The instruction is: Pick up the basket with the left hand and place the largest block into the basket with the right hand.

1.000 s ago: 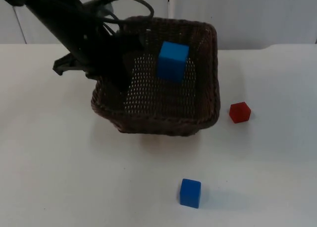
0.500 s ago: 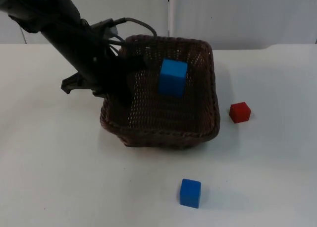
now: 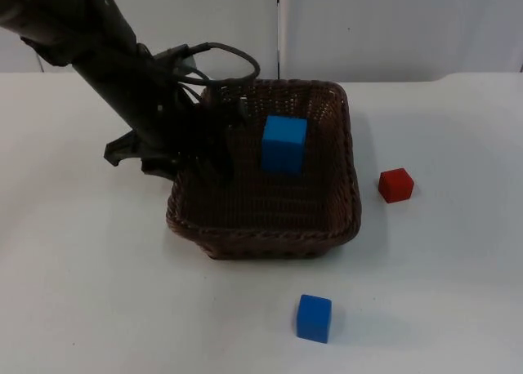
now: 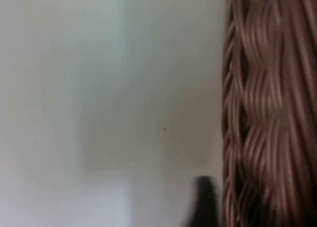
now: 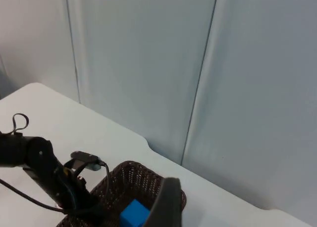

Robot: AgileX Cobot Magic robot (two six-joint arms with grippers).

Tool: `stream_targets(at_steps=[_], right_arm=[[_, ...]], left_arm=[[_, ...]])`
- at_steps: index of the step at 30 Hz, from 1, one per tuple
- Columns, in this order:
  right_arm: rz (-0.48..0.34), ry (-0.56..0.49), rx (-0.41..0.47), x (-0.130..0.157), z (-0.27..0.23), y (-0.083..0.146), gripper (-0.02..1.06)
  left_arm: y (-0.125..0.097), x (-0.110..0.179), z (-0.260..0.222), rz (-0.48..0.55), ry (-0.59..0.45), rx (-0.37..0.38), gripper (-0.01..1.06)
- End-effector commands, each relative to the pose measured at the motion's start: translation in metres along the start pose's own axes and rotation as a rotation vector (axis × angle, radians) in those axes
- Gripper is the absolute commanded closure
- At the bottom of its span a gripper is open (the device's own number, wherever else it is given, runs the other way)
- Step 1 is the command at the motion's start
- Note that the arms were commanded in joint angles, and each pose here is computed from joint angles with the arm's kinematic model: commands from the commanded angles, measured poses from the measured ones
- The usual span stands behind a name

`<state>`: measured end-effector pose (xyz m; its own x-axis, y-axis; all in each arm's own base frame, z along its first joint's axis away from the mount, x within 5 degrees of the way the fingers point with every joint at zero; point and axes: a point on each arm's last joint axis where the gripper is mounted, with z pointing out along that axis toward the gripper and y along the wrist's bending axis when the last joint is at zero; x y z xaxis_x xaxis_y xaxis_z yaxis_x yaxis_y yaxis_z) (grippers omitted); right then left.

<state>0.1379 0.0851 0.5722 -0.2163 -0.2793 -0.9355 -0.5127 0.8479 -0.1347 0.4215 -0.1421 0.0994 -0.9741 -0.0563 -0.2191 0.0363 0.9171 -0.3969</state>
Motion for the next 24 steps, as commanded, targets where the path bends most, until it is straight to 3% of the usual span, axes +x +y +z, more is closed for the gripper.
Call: stream_targets(at_steps=[1,3,6,24], right_arm=[[-0.011,-0.003,0.011,0.001,-0.004,-0.002,0.32],[-0.011,0.001,0.011,0.001,-0.004,-0.002,0.32],[-0.011,0.003,0.011,0.001,-0.004,-0.002,0.32],[-0.013,-0.023,0.012,-0.001,-0.004,-0.002,0.32]], left_arm=[[-0.005,-0.001,-0.005,-0.008,-0.011,0.012,0.34],[-0.005,-0.003,-0.009,-0.007,-0.021,0.013,0.23],[-0.008,-0.005,-0.018,0.008,-0.033,0.015,0.19],[-0.04,-0.01,-0.098,0.104,-0.137,0.057,0.18]])
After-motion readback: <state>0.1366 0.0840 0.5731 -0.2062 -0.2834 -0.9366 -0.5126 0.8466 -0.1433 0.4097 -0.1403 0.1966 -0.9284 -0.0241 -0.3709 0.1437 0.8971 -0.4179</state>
